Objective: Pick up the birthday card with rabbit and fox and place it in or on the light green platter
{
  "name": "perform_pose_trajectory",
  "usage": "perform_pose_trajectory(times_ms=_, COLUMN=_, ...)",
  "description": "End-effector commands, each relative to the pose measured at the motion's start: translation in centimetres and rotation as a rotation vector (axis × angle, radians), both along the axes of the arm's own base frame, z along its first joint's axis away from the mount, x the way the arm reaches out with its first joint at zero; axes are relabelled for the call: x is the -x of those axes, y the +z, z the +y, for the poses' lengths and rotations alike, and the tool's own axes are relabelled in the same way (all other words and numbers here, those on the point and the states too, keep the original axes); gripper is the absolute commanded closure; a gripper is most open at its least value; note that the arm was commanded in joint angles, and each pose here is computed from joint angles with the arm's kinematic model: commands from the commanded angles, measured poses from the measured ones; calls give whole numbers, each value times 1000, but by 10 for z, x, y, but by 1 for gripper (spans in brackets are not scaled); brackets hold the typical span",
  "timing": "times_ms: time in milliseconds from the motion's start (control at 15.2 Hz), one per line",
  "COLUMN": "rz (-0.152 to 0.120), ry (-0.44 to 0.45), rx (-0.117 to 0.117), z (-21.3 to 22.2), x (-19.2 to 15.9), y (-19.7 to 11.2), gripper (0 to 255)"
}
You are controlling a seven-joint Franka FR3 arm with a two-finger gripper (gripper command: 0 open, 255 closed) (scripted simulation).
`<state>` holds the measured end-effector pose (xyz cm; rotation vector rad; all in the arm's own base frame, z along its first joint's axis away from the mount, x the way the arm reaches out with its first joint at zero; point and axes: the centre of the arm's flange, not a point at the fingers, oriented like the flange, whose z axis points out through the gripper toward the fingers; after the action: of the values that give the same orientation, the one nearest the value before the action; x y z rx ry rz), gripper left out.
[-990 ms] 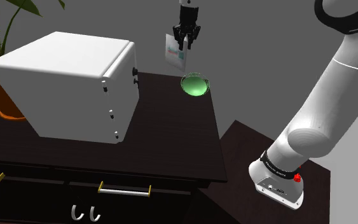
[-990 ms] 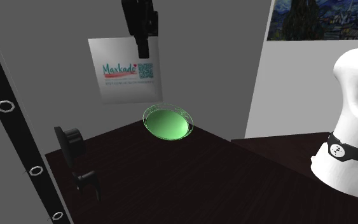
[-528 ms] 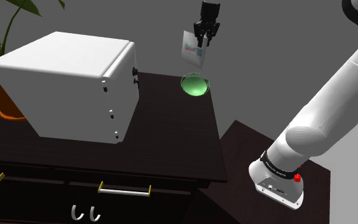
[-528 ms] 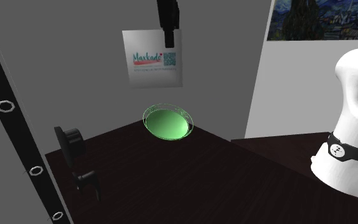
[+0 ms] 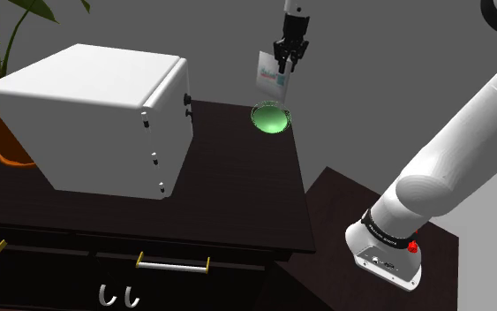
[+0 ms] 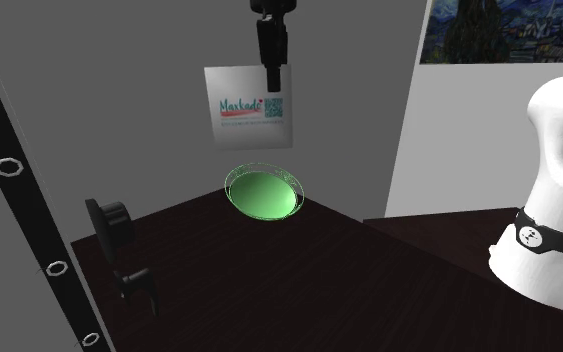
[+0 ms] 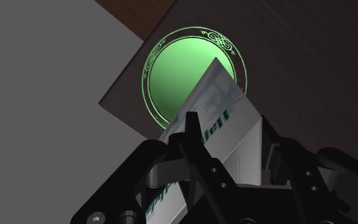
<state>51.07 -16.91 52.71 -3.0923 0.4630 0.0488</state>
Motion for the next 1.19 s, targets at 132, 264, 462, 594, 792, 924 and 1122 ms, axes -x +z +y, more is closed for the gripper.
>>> perform_pose_trajectory(times_ms=132, rz=-1, ry=0, rx=0, z=0, x=0, y=-22, gripper=255)
perform_pose_trajectory(times_ms=264, rz=-1, ry=0, rx=0, z=0, x=0, y=-32, gripper=255)
perform_pose_trajectory(times_ms=462, rz=-1, ry=0, rx=0, z=0, x=0, y=-48, gripper=255)
perform_pose_trajectory(times_ms=594, rz=-1, ry=0, rx=0, z=0, x=0, y=-59, gripper=255)
perform_pose_trajectory(times_ms=792, rz=-1, ry=0, rx=0, z=0, x=0, y=-75, gripper=255)
perform_pose_trajectory(times_ms=924, rz=-1, ry=0, rx=0, z=0, x=0, y=-86, gripper=255)
perform_pose_trajectory(times_ms=1122, rz=-1, ry=0, rx=0, z=0, x=0, y=-86, gripper=255)
